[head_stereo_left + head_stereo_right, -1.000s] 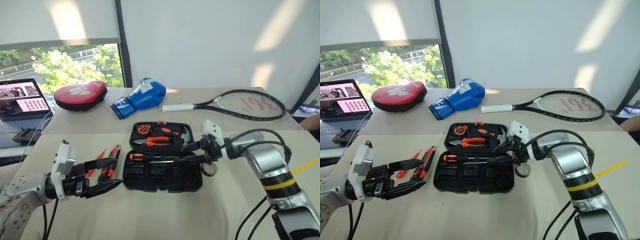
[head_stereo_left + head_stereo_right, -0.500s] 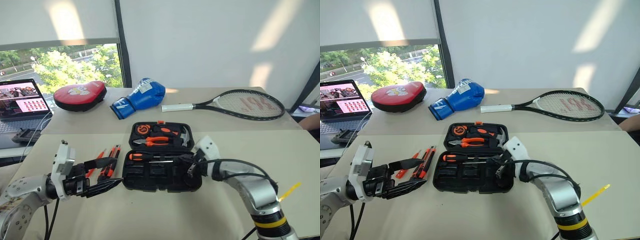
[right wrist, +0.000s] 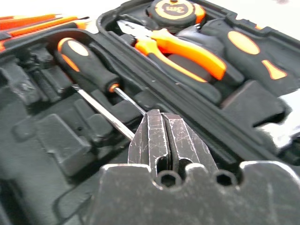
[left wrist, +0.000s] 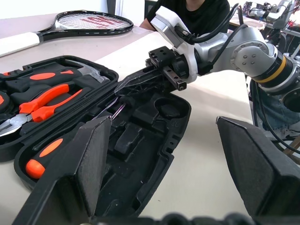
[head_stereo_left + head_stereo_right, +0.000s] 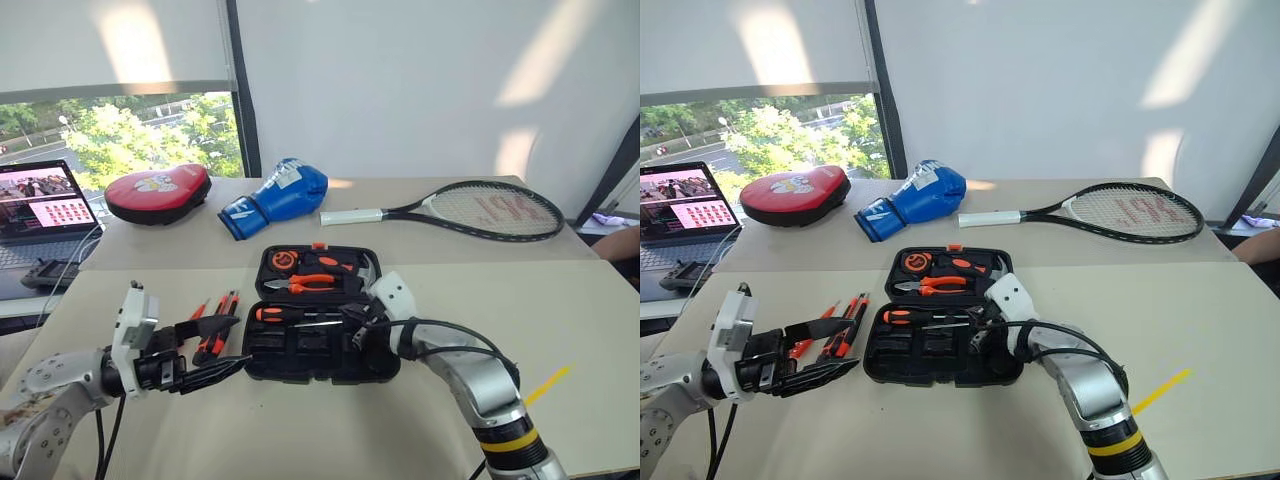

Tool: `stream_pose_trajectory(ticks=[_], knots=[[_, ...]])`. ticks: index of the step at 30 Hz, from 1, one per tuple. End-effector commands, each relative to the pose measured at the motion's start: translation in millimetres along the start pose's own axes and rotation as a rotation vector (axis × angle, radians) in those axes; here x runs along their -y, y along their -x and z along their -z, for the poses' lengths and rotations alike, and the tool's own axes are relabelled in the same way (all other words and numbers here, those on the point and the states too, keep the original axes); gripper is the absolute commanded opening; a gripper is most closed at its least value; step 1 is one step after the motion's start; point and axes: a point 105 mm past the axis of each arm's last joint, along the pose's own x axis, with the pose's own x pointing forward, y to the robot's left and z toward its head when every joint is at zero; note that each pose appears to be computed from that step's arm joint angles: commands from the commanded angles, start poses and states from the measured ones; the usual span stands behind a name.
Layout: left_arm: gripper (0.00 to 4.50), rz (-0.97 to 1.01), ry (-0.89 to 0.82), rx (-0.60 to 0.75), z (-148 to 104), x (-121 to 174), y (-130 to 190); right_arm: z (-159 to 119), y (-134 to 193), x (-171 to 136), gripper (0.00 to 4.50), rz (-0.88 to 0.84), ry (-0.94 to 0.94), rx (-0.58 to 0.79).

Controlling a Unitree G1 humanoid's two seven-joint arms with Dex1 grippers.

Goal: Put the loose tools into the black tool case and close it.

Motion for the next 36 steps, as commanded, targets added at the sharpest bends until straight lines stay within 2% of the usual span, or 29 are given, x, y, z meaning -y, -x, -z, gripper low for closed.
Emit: stream_pose_trajectory(ticks=[1, 5, 8, 11, 19, 22, 24, 28, 32, 34, 36], knots=[[3.81, 0.003, -0.038, 0.018, -6, 0, -2, -46, 18, 6, 0.01, 0.023, 0.006, 0.147], [3.81, 0.003, -0.038, 0.020, -6, 0, -2, -70, 43, 33, 0.01, 0.150, 0.023, 0.174], [3.81, 0.004, -0.037, 0.020, -6, 1, -2, -64, 60, 46, 0.01, 0.226, 0.047, 0.109], [3.81, 0.008, -0.033, 0.020, -5, 1, -4, -51, 67, 41, 0.01, 0.210, 0.069, 0.054], [3.81, 0.017, -0.029, 0.019, -4, -1, -7, -18, 24, 24, 0.01, 0.160, 0.045, -0.006], [3.81, 0.007, -0.030, 0.010, -4, 0, -4, 4, 7, 14, 0.01, 0.147, 0.050, -0.063], [3.81, 0.001, -0.030, 0.004, -4, 1, -1, 18, 2, 6, 0.01, 0.108, 0.096, -0.119], [3.81, -0.021, -0.034, -0.007, -3, 1, 3, 60, 4, -17, 0.01, -0.093, 0.260, -0.335], [3.81, -0.038, -0.038, -0.013, -2, 1, 6, 86, 7, -19, 0.01, -0.214, 0.452, -0.475], [3.81, -0.053, -0.041, -0.017, -2, 0, 8, 92, 9, -17, 0.01, -0.244, 0.536, -0.504], [3.81, -0.078, -0.043, -0.019, -2, -2, 10, 86, 7, -10, 0.01, -0.230, 0.610, -0.470]])
